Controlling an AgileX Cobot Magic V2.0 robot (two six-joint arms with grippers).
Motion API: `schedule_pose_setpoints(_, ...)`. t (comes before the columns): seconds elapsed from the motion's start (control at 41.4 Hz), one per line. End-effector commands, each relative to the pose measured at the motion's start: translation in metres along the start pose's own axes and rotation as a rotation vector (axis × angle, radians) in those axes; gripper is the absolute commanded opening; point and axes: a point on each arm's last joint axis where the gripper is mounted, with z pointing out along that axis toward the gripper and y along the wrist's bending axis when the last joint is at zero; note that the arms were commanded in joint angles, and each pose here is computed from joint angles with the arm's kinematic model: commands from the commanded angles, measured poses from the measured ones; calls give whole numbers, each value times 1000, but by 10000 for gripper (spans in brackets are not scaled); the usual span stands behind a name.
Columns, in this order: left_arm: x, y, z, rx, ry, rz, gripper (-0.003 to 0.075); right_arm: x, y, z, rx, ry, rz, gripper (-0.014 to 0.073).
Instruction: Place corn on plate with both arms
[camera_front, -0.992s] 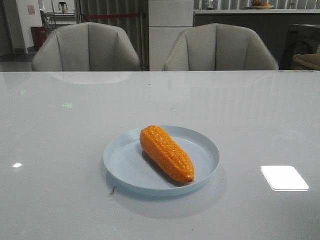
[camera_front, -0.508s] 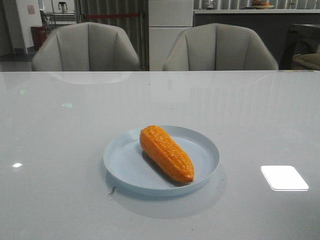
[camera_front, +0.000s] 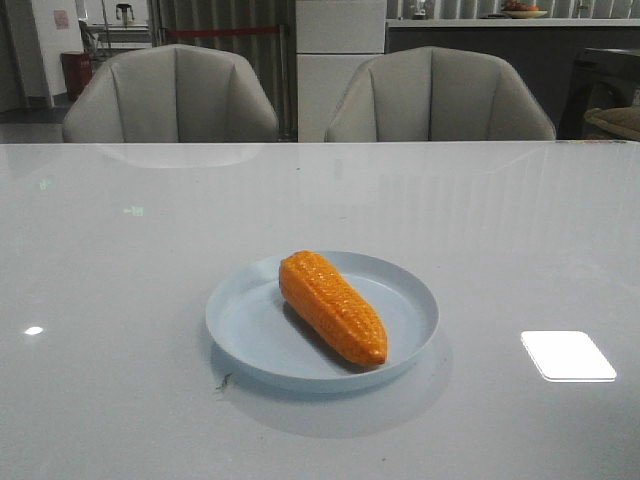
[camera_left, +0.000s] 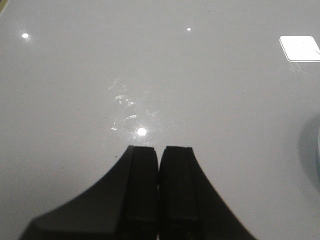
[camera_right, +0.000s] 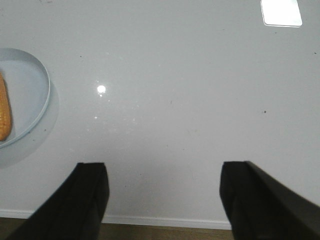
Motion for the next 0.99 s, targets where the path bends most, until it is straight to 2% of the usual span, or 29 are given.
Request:
schedule_pose_setpoints(0.0,-16,2,-14,-28,-135,0,96,-12,0,-6,5,-91,12,571)
schedule_pose_setpoints(0.097,-13,0,-30,-42,-218,-3,96,-12,0,-6,5,-91,12,571)
schedule_pose_setpoints(0.193,-6,1,-48,-72,-402,-95,97,-12,0,-6,5,-91,12,571)
schedule_pose_setpoints(0.266,6,1,-60,-99,-553,-116,97,-12,0,-6,5,-91,12,571)
schedule_pose_setpoints(0.363,24,-1,-72,-117,-715,-87,96,-12,0,-6,4,-90,12,571)
schedule_pose_setpoints(0.459,42,-6,-82,-132,-828,23,96,-12,0,-6,4,-90,12,571)
schedule_pose_setpoints(0.58,62,-10,-87,-132,-893,105,96,-12,0,-6,4,-90,12,571)
schedule_pose_setpoints(0.798,101,-11,-72,-124,-907,96,96,-12,0,-6,4,-90,12,571)
schedule_pose_setpoints(0.967,119,-11,-53,-120,-896,97,96,-11,0,-5,4,-84,12,571)
